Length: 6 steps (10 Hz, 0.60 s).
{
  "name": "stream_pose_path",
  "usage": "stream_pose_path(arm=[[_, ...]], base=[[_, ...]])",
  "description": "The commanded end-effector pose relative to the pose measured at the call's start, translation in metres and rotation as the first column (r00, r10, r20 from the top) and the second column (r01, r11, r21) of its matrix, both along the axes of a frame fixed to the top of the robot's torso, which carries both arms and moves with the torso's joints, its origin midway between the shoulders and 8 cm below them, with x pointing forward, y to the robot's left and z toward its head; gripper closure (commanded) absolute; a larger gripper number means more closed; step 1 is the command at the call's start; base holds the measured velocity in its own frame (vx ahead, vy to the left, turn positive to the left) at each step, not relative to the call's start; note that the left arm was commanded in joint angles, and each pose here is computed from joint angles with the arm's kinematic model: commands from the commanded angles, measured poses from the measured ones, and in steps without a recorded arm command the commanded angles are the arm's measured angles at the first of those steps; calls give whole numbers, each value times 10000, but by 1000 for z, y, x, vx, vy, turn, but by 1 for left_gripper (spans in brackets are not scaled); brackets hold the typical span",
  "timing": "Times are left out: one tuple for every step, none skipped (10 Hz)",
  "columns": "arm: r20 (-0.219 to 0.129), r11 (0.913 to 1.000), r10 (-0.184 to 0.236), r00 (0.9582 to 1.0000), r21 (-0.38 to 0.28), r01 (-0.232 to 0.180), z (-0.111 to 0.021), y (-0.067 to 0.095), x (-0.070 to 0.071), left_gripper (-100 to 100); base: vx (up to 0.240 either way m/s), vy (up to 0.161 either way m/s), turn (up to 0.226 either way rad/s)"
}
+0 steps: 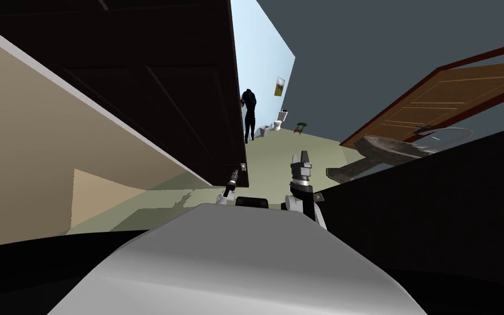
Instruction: Push the door open
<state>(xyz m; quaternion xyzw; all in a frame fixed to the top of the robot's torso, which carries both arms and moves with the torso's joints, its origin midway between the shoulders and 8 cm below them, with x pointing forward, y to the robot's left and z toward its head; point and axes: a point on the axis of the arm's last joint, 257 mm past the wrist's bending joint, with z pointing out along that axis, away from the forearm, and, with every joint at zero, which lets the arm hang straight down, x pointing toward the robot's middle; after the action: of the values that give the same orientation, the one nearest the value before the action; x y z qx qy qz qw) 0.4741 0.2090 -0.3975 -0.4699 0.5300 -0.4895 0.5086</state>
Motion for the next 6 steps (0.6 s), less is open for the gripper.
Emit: stream_pose_path(arm=[[-2, 10000, -30, 10000, -31, 30, 1, -7, 0, -100], [2, 9999, -59, 10000, -109, 59, 1, -14, 0, -100], [4, 9997, -91, 10000, -221, 91, 2, -23, 0, -100], [4, 9993, -125, 9999, -361, 125, 3, -33, -1, -100], [3, 9986, -158, 9999, -514, 158, 4, -44, -1, -100], [1, 9972, -197, 9998, -715, 196, 5, -57, -2, -100]], base=[[-202, 86, 23], [-207, 34, 34], [-205, 46, 34], [-191, 36, 21], [-175, -11, 22], [-200, -63, 40]])
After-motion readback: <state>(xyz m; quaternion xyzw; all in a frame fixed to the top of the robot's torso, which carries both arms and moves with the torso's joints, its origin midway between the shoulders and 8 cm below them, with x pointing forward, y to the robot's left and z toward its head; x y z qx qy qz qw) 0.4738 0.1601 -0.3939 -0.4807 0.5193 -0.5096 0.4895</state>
